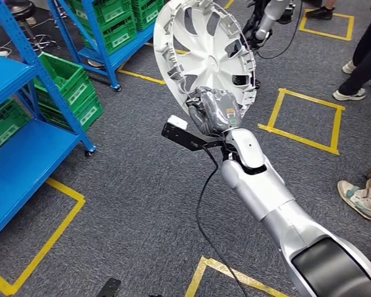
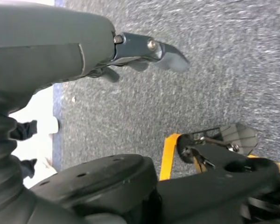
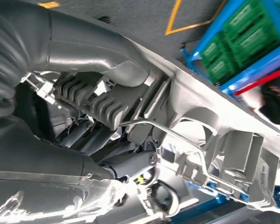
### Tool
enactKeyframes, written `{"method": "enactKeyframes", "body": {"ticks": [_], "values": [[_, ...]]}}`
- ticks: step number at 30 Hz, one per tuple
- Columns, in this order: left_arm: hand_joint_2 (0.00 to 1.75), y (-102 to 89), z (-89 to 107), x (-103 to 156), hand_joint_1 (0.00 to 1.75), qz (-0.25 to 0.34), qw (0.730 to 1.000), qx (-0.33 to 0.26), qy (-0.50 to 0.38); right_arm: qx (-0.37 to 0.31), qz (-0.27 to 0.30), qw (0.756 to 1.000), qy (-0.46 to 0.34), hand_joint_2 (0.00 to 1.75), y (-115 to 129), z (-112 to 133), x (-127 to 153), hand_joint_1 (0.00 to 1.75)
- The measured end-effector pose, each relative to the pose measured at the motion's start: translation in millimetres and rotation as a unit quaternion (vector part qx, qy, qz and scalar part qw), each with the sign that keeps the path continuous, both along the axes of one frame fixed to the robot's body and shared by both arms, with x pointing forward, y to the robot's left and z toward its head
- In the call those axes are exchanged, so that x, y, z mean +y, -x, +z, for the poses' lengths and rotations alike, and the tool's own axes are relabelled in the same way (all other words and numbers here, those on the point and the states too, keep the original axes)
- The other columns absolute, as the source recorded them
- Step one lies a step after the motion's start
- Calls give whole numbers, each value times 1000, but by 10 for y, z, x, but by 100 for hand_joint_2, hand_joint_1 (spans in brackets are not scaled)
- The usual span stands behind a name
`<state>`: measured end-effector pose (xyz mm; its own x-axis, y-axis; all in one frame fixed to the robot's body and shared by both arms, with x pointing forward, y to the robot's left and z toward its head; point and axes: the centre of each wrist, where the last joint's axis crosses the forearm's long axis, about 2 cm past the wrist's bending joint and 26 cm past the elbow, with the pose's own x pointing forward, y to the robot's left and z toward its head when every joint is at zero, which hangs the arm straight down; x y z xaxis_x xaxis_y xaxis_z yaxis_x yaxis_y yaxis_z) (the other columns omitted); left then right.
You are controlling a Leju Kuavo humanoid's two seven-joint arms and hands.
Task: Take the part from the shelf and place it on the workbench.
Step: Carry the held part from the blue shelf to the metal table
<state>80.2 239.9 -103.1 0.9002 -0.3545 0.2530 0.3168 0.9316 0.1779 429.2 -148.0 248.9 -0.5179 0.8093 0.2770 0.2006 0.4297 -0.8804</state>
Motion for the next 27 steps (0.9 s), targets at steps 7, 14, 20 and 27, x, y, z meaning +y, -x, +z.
{"method": "enactKeyframes", "body": {"ticks": [7,14,20,27], "values": [[175,-3,0,0,0,-1,1000,0,0,-3,-1,1000,1,175,-14,29,-8,175],[175,9,-3,12,0,-4,1000,2,-3,-2,-2,1000,1,175,-12,9,-23,175],[175,-2,1,-5,0,-4,1000,1,-1,-2,-3,1000,2,175,-17,7,-41,175],[175,-6,2,-9,0,-4,1000,1,-1,2,-5,1000,3,175,-5,-35,-54,175]]}}
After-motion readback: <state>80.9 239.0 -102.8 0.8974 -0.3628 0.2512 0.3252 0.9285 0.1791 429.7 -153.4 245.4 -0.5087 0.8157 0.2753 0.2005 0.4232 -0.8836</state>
